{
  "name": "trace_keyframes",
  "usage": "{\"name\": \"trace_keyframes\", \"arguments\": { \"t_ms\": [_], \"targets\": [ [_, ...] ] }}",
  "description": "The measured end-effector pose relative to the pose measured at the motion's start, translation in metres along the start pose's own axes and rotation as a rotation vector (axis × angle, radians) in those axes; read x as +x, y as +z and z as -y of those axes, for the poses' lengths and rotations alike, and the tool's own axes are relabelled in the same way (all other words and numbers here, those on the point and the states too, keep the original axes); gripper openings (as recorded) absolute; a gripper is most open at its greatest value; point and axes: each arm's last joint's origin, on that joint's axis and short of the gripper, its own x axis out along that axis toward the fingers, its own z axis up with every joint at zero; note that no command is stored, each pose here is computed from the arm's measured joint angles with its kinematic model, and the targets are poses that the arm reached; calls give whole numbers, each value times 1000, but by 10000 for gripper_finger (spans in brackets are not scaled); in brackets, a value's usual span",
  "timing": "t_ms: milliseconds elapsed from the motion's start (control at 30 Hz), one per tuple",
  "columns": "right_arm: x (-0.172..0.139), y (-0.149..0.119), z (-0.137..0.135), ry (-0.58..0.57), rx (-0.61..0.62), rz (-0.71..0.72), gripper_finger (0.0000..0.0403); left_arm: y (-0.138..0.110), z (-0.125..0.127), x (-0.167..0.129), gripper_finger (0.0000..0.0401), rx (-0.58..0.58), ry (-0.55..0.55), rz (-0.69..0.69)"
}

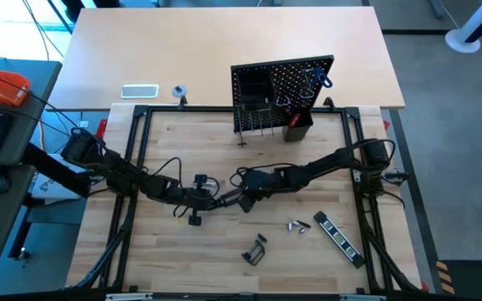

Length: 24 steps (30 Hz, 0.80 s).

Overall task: Hang tools onto peg board
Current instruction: Hang the black crimping pliers on the peg board

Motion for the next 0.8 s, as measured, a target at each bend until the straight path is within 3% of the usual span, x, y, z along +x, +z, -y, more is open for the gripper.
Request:
{"name": "trace_keyframes", "arguments": {
  "t_ms": [333,567,800],
  "targets": [
    [-26,13,-15,46,-99,50,77,5,-1,0,19,-2,53,38],
    [-46,21,-28,75,-182,99,29,17,-6,-10,19,-12,77,111],
    [-51,20,-33,115,-208,77,26,26,-15,-22,19,-28,160,170]
  ]
}}
